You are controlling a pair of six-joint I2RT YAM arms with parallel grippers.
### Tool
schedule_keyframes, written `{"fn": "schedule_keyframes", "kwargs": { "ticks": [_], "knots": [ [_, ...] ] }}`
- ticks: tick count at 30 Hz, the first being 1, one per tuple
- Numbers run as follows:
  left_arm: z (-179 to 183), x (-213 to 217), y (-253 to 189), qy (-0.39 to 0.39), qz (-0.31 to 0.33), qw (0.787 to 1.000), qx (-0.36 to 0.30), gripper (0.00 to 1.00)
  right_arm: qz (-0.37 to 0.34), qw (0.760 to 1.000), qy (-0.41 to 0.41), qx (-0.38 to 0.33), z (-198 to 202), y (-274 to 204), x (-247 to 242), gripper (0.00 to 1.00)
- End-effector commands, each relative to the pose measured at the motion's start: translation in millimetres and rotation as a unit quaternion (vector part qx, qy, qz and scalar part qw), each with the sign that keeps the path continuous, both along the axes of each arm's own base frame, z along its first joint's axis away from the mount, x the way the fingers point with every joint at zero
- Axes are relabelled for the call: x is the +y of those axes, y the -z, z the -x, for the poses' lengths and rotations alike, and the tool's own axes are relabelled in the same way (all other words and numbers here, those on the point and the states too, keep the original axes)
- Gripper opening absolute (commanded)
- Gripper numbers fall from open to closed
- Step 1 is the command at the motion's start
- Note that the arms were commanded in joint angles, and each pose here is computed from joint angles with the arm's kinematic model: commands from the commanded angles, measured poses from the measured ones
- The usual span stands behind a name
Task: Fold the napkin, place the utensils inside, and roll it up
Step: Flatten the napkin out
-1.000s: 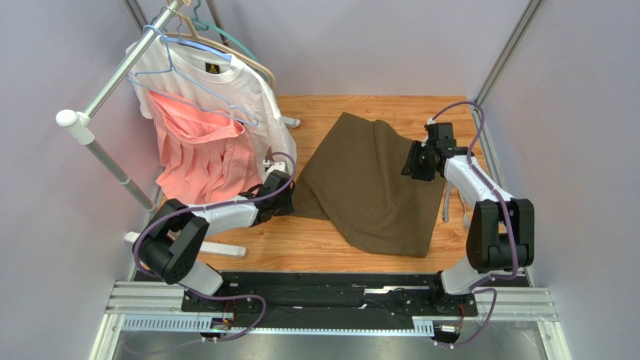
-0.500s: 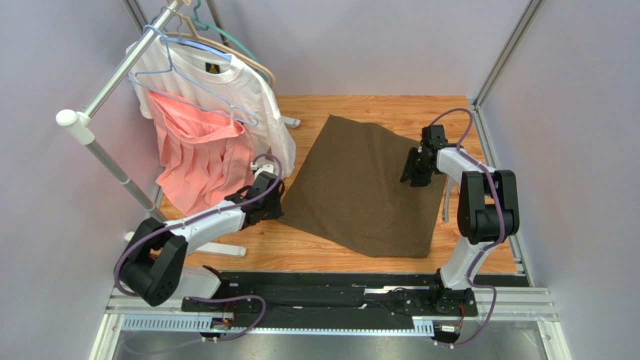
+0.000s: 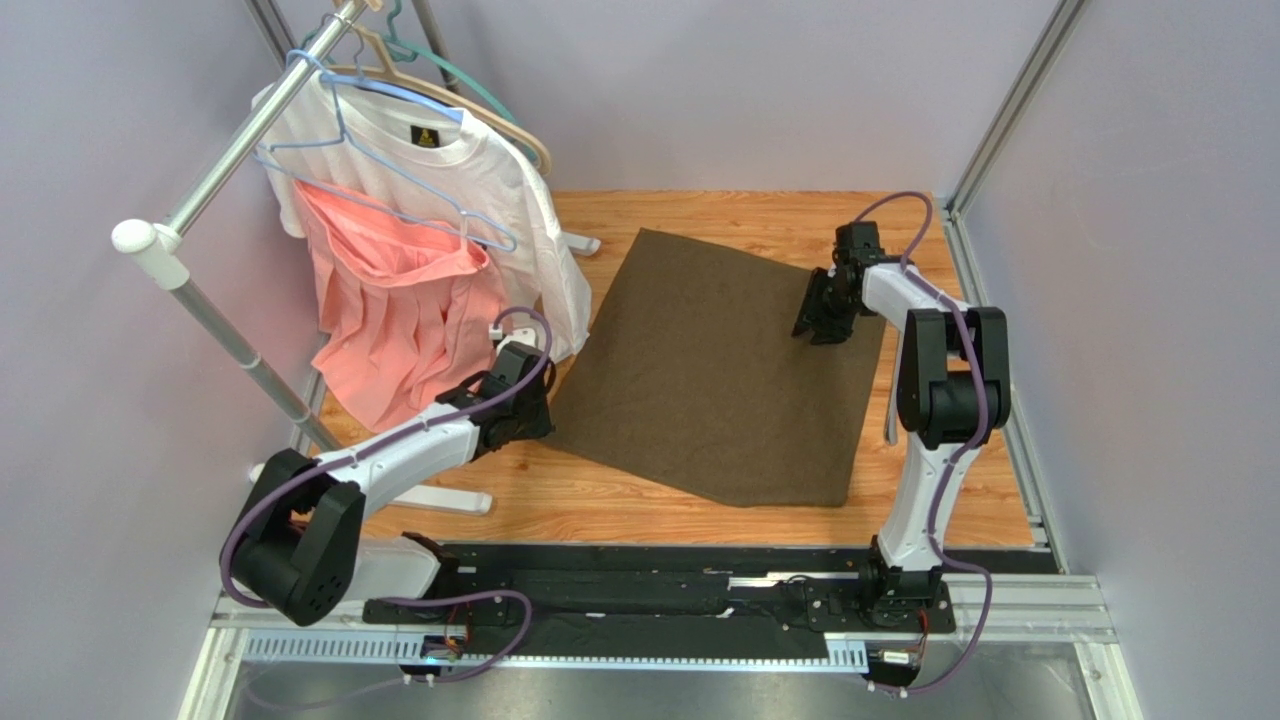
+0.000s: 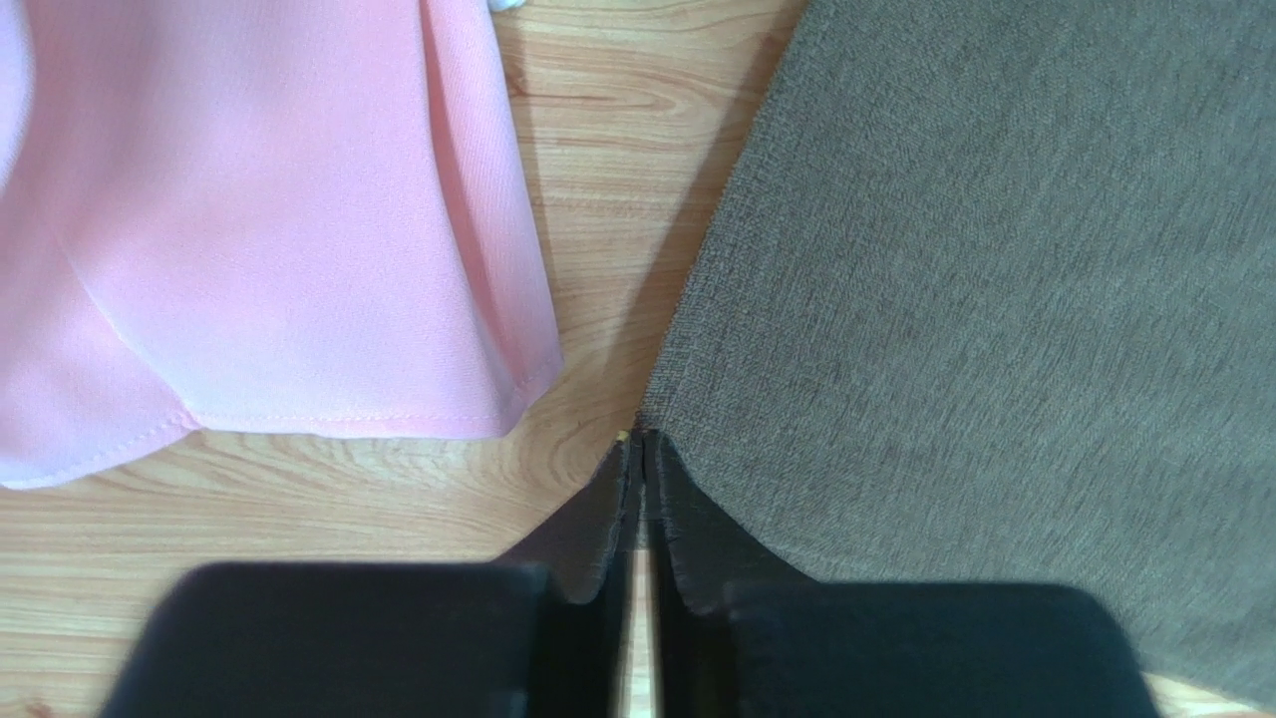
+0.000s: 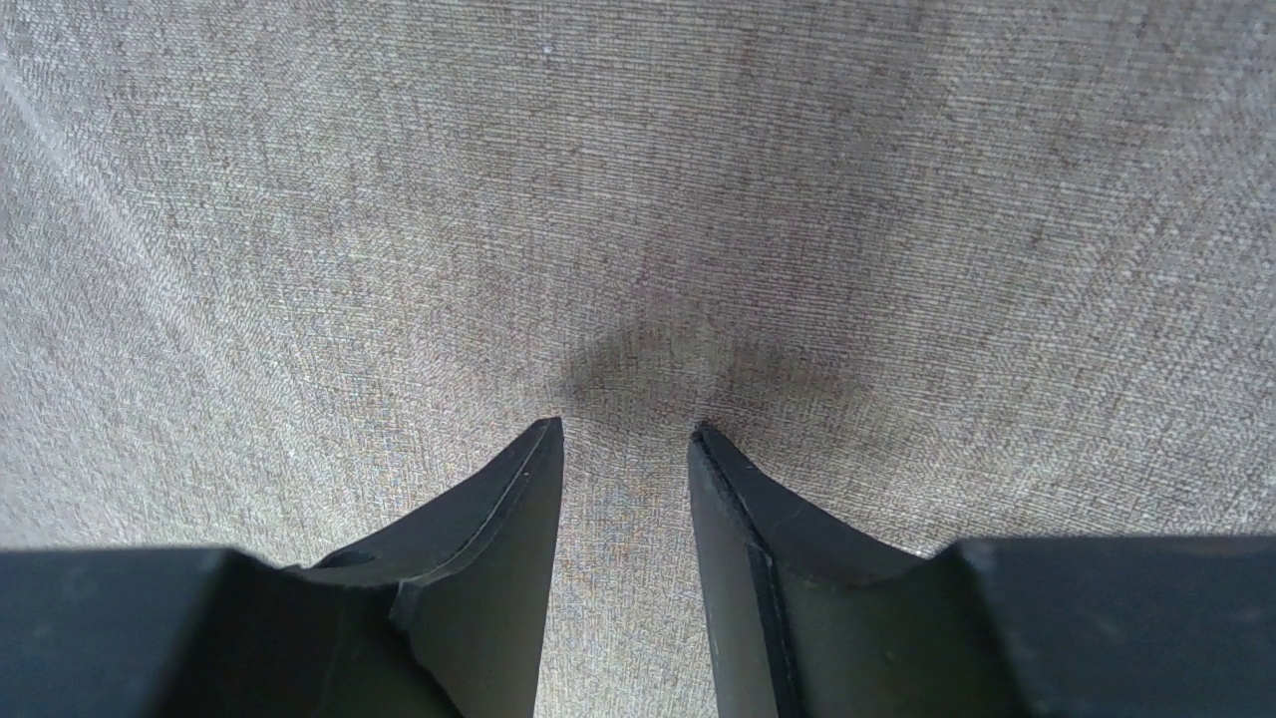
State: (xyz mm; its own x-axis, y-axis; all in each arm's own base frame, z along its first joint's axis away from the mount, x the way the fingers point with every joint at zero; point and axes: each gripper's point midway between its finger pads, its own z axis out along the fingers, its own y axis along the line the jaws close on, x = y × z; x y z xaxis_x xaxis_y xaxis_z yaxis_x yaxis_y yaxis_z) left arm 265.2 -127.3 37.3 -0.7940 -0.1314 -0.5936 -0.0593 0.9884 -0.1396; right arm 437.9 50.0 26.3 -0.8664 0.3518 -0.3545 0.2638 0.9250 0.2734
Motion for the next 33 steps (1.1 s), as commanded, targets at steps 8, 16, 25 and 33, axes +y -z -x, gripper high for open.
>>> {"fn": "schedule_keyframes", "kwargs": {
  "ticks": [8,16,25,33],
  "knots": [
    [-23,-21,-74,0.072,-0.012,0.993,-0.090,0.65,-0.012,0.996,-0.009,-0.086,10,-89,19,0.45],
    [16,-157,-114,0.317,0.095,0.924,-0.191,0.70,0.062,0.989,0.083,-0.105,113,-115,-30,0.52],
    [107,-329,-123,0.599,0.176,0.743,-0.240,0.68,0.044,0.980,0.139,-0.136,132,-151,-65,0.54],
    [158,-377,-89,0.703,0.179,0.653,-0.217,0.68,0.023,0.979,0.128,-0.156,137,-163,-60,0.54]
  ]
}}
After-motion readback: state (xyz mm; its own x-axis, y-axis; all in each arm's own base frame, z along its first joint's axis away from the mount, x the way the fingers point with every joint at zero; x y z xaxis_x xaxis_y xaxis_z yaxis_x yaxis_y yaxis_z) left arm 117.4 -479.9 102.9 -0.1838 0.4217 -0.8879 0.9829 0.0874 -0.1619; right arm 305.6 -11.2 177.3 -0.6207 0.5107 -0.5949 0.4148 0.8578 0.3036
